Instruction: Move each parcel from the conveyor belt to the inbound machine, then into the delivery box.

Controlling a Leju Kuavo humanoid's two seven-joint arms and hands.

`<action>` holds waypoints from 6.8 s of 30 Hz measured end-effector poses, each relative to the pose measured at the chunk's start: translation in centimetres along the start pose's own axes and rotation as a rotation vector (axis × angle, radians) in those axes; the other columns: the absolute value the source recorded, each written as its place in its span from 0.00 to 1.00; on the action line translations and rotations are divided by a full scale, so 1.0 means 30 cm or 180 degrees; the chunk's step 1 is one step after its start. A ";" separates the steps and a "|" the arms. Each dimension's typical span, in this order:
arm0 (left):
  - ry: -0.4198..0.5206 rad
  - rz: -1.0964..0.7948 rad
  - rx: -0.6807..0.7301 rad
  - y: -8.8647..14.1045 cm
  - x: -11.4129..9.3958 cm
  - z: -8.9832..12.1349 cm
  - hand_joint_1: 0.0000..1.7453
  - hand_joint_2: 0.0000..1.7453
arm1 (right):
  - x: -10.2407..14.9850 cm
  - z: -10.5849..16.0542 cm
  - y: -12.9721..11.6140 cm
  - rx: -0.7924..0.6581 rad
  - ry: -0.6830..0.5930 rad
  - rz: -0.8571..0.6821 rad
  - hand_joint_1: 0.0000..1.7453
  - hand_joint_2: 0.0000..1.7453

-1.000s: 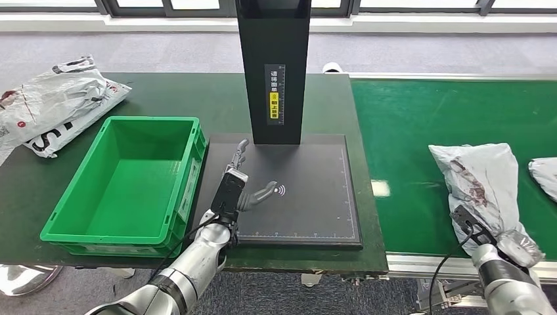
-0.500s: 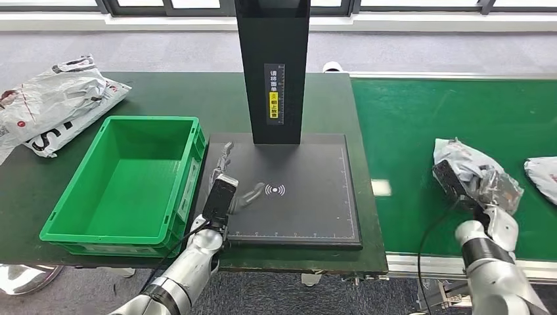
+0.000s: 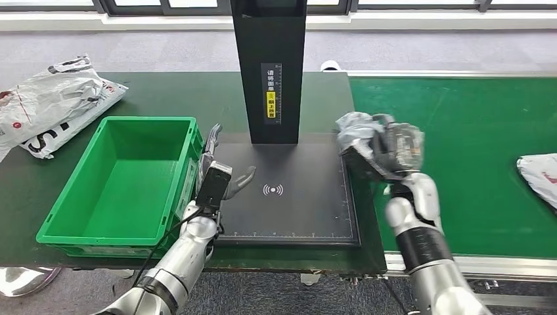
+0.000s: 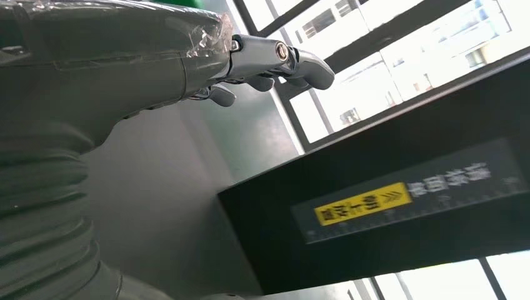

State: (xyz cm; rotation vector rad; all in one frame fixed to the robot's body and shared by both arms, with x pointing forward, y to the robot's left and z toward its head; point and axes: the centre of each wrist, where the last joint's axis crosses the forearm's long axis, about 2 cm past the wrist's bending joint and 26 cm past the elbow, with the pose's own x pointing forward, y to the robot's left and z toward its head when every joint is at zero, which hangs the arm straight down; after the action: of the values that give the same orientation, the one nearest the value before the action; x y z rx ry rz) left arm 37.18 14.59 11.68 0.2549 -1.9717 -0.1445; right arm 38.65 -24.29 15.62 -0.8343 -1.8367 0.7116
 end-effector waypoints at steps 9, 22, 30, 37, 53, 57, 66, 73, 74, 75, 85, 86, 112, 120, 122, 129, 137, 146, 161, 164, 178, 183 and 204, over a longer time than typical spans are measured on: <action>-0.0135 0.0064 -0.0029 -0.018 0.043 -0.046 0.00 1.00 | 0.431 0.086 0.234 0.1073 -0.1107 -0.0545 1.00 1.00; -0.0117 0.0139 -0.0043 -0.018 0.039 -0.044 0.00 1.00 | 0.502 0.139 0.327 0.1740 -0.1110 -0.0872 0.00 1.00; -0.0155 0.0229 0.0042 -0.010 0.032 -0.044 0.00 1.00 | 0.461 0.136 0.315 0.1112 -0.0957 -0.1145 0.00 1.00; -0.0123 0.0247 0.0046 -0.011 0.022 -0.034 0.00 1.00 | 0.305 0.076 0.214 -0.0160 -0.0631 -0.1864 0.00 1.00; 0.0216 -0.1451 -0.3004 -0.113 -0.034 0.072 0.50 1.00 | -0.009 0.061 0.128 -0.0691 0.0369 -0.2469 0.00 1.00; 0.0125 -0.1923 -0.3360 -0.122 -0.028 0.061 1.00 1.00 | -0.044 0.068 0.110 -0.0736 0.0461 -0.2405 0.00 1.00; -0.0209 -0.1820 -0.2418 -0.121 -0.004 0.033 1.00 1.00 | -0.071 0.171 0.106 -0.0798 0.0577 -0.2243 0.00 1.00; -0.0401 -0.1510 -0.1465 -0.086 0.033 -0.031 1.00 1.00 | -0.068 0.218 0.108 -0.0818 0.0574 -0.2229 0.00 1.00; -0.0462 -0.1480 -0.1229 -0.073 0.046 -0.055 1.00 1.00 | -0.069 0.223 0.110 -0.0821 0.0572 -0.2226 0.00 1.00; -0.0527 -0.1467 -0.0983 -0.056 0.063 -0.087 1.00 1.00 | -0.070 0.228 0.112 -0.0827 0.0572 -0.2225 0.00 1.00; -0.1251 -0.2775 0.0603 0.248 0.273 -0.378 1.00 1.00 | -0.089 0.297 0.136 -0.0903 0.0677 -0.2190 0.00 1.00; -0.1214 -0.2829 0.0709 0.274 0.278 -0.387 1.00 1.00 | -0.091 0.302 0.137 -0.0906 0.0687 -0.2183 0.00 1.00; 0.1779 -0.4305 -0.0894 0.551 -0.131 -0.249 0.00 0.50 | -0.125 0.433 0.041 -0.0947 0.0888 -0.2117 0.00 1.00; 0.1366 -0.2920 0.0374 0.625 -0.109 -0.275 0.00 0.00 | -0.139 0.444 0.018 -0.0803 0.1025 -0.1940 0.00 0.00; 0.1144 -0.2495 0.0800 0.658 -0.096 -0.290 0.00 0.00 | -0.146 0.442 0.017 -0.0771 0.1024 -0.1922 0.00 0.50; 0.0288 -0.1327 0.1842 0.702 -0.061 -0.313 0.00 0.00 | -0.178 0.448 0.026 -0.0764 0.1083 -0.1759 0.00 1.00; 0.0633 -0.0238 0.0557 0.463 -0.028 -0.302 0.00 1.00 | -0.290 0.490 -0.037 -0.0893 0.1456 -0.0936 0.00 1.00; 0.1370 -0.0621 -0.0086 0.298 -0.042 -0.246 0.00 0.00 | -0.454 0.530 -0.120 -0.0655 0.1782 -0.0586 0.00 1.00; 0.1880 -0.1105 -0.0155 0.392 -0.127 -0.206 0.00 0.00 | -0.503 0.504 -0.116 -0.0532 0.1872 -0.0519 0.00 1.00; 0.2081 -0.2387 -0.0727 0.376 -0.116 -0.218 0.25 0.75 | -0.504 0.491 -0.115 -0.0492 0.1841 -0.0506 0.00 1.00; 0.1320 -0.4127 -0.1164 0.327 -0.053 -0.281 1.00 1.00 | -0.508 0.457 -0.116 -0.0471 0.1756 -0.0557 0.00 1.00; 0.0953 -0.3199 -0.0667 0.352 -0.036 -0.301 1.00 1.00 | -0.517 0.499 -0.112 -0.0518 0.1849 -0.0608 0.00 1.00; 0.2149 -0.4297 0.0234 0.711 -0.088 -0.342 1.00 1.00 | -0.511 0.496 -0.106 -0.0507 0.1886 -0.0745 0.00 1.00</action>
State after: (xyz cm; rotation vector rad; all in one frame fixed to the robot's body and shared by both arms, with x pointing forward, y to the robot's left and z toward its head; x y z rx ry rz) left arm 45.18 36.09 18.11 1.4406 -0.8649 -0.7309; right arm 28.84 -40.03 4.55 -0.8073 -1.4253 0.1403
